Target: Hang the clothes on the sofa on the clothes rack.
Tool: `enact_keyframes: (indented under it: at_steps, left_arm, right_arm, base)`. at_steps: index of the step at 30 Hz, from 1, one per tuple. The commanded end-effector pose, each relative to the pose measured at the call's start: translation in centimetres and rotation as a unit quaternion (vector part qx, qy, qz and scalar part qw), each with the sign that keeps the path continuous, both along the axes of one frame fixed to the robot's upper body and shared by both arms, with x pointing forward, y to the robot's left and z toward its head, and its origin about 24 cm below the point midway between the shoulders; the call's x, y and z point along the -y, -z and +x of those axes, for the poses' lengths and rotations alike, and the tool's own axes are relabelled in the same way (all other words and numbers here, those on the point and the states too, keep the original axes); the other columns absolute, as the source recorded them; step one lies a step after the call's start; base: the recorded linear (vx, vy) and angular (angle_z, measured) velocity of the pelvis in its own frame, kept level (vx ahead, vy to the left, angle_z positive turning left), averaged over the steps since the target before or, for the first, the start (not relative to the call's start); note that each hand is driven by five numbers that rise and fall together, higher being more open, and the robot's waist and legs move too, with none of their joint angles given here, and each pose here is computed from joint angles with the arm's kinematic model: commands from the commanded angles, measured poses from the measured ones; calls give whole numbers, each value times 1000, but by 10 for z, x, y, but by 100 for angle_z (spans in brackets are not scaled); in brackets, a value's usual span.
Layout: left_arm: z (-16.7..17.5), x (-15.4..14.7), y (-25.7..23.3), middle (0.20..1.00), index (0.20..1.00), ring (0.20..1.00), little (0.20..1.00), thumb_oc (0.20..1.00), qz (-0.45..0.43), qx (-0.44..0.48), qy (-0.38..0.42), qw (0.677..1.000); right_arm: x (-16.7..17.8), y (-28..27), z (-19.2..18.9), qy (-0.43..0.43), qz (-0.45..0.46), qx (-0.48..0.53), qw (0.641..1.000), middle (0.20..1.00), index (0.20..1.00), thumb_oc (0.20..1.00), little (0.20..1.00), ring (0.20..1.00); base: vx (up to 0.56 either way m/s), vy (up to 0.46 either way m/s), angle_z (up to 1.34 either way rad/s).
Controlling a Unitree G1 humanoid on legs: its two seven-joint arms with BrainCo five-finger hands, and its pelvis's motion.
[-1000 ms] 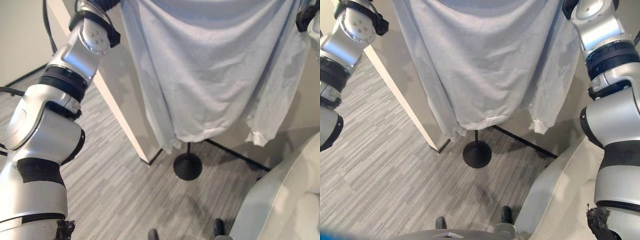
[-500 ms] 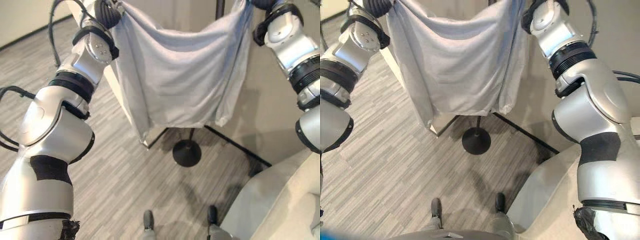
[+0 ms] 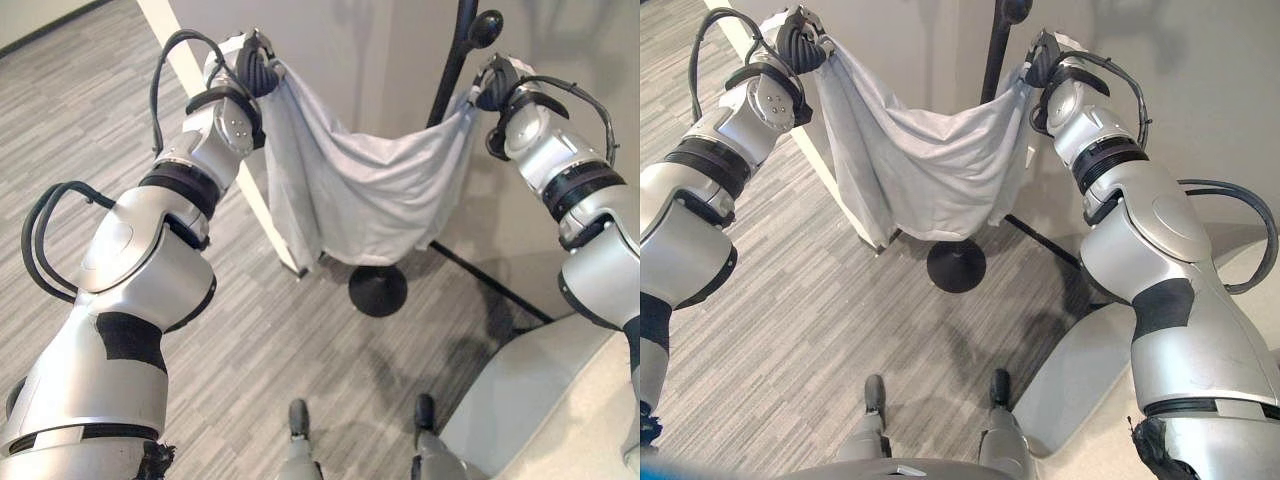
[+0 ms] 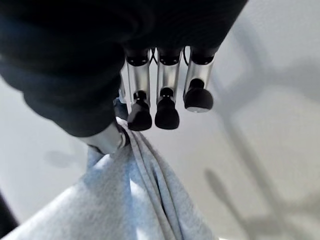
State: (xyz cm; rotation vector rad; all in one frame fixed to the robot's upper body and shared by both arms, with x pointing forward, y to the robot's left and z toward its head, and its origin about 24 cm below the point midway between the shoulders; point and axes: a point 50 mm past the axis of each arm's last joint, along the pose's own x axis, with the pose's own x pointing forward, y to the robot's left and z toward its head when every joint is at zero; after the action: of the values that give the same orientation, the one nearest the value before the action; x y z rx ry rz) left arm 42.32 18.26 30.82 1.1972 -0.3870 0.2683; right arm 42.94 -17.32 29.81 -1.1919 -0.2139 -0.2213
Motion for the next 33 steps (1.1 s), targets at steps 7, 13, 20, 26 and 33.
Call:
enact_keyframes:
  at_steps: [7,13,20,26,33]
  left_arm:
    - [-31,-12,-100,200,200,200,200,200,-31,163,-6,986]
    - [-60,-43,-99,200,200,200,200,200,-13,215,37,976]
    - [-119,-41,-68,200,200,200,200,200,38,250,171,952]
    - [-165,-62,-53,200,200,200,200,200,72,266,168,947]
    - [-181,-58,-51,200,200,200,200,200,51,316,183,930]
  right_arm:
    - [40,-95,-31,21,106,187,977,200,200,200,200,200]
    - [70,-66,-56,-47,178,247,951,200,200,200,200,200]
    - [131,-12,-129,-69,217,318,920,200,200,200,200,200]
    - [148,4,-173,-76,219,357,905,200,200,200,200,200]
    - [145,-8,-183,-80,208,406,886,200,200,200,200,200]
  base:
    - [33,-5,0]
    - [80,-64,-2]
    - [47,-125,7]
    - [8,-193,1]
    - [-30,38,11]
